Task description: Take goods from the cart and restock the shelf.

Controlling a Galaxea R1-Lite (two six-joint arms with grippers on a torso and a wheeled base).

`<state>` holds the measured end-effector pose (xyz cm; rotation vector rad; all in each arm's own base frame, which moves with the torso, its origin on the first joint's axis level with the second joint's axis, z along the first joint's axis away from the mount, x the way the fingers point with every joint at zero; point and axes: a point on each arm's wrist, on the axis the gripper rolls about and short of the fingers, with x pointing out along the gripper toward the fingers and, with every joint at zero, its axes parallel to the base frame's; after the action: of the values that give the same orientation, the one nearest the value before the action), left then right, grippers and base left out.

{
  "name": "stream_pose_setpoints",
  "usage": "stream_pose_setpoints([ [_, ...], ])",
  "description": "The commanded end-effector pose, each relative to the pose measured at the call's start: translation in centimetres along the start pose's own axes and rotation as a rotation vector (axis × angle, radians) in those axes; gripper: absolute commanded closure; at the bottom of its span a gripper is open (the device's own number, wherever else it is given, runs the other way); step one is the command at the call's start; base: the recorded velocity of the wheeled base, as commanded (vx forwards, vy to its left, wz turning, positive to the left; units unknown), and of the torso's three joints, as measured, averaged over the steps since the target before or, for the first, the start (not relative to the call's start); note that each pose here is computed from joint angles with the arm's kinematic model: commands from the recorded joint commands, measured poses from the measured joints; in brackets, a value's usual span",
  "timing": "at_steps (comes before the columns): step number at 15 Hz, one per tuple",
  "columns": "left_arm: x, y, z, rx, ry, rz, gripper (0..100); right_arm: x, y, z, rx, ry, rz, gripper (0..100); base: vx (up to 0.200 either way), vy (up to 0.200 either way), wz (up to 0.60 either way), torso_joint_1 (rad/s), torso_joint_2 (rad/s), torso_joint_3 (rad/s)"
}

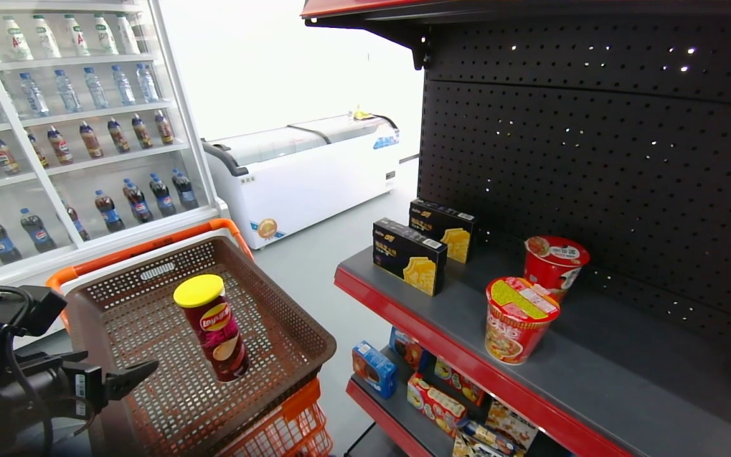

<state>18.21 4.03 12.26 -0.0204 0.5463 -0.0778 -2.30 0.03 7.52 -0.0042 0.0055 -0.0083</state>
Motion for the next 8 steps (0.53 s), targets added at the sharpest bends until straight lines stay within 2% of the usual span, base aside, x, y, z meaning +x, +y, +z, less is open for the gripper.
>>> stream_pose_setpoints([
  [1,1.4,0.3,0.1,-0.003,0.032,-0.043,0,0.0,0.0,0.0,0.0,0.001,0.001,0,0.0,0.0,0.0,0.0,0.0,0.0],
  [5,3.5,1.2,1.0,-0.01,0.05,-0.026,0,0.0,0.0,0.0,0.0,0.001,0.001,0,0.0,0.0,0.0,0.0,0.0,0.0],
  [6,4.4,1.5,1.3,-0.004,0.052,-0.028,0,0.0,0.0,0.0,0.0,0.001,0.001,0,0.0,0.0,0.0,0.0,0.0,0.0],
  [8,5.7,1.7,1.2,0.044,0.046,-0.035,0,0.0,0.0,0.0,0.0,0.001,0.001,0,0.0,0.0,0.0,0.0,0.0,0.0],
])
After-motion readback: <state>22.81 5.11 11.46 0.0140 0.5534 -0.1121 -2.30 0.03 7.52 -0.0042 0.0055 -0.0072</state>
